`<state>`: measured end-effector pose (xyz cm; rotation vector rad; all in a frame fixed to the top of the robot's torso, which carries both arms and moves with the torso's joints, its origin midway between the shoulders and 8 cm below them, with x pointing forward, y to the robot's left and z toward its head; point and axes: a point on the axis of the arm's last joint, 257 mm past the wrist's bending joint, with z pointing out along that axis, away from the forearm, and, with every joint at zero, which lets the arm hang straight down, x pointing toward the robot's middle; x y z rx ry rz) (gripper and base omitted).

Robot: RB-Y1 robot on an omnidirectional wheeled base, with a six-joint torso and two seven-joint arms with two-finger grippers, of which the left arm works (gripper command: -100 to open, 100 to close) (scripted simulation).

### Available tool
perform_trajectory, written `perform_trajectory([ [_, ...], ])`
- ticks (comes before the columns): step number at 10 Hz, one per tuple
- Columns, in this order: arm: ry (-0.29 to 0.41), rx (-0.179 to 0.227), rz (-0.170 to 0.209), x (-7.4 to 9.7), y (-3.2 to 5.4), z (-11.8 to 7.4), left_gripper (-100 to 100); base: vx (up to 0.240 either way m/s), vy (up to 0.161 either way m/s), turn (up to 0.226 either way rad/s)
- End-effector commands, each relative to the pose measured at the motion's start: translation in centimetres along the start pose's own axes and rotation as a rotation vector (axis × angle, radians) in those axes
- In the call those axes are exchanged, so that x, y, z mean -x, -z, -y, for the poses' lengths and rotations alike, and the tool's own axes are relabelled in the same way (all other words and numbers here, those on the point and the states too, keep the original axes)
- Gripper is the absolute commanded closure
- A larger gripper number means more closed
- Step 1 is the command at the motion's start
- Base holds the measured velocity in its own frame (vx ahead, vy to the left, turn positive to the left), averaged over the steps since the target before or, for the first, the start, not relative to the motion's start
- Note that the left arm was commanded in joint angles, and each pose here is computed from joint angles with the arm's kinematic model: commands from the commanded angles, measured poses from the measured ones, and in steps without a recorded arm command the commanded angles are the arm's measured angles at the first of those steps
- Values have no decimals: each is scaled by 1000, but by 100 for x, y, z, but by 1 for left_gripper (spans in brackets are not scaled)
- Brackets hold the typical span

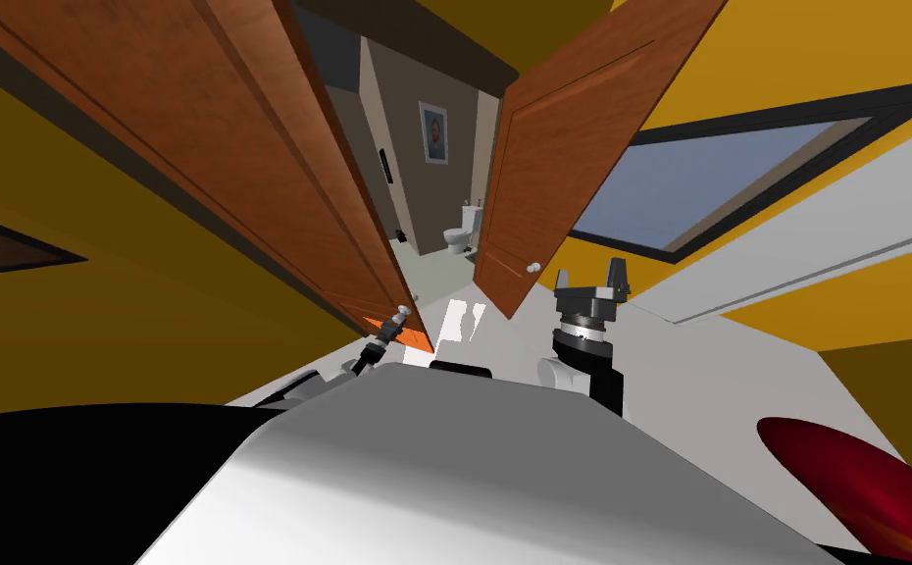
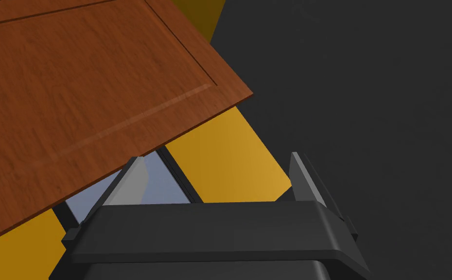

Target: Pull the door open

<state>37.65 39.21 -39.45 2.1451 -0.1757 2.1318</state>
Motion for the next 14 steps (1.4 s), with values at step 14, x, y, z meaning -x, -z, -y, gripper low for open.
perform_trajectory([
  [14, 3, 44, -3, -9, 410, 21, 100, -159, 75, -133],
])
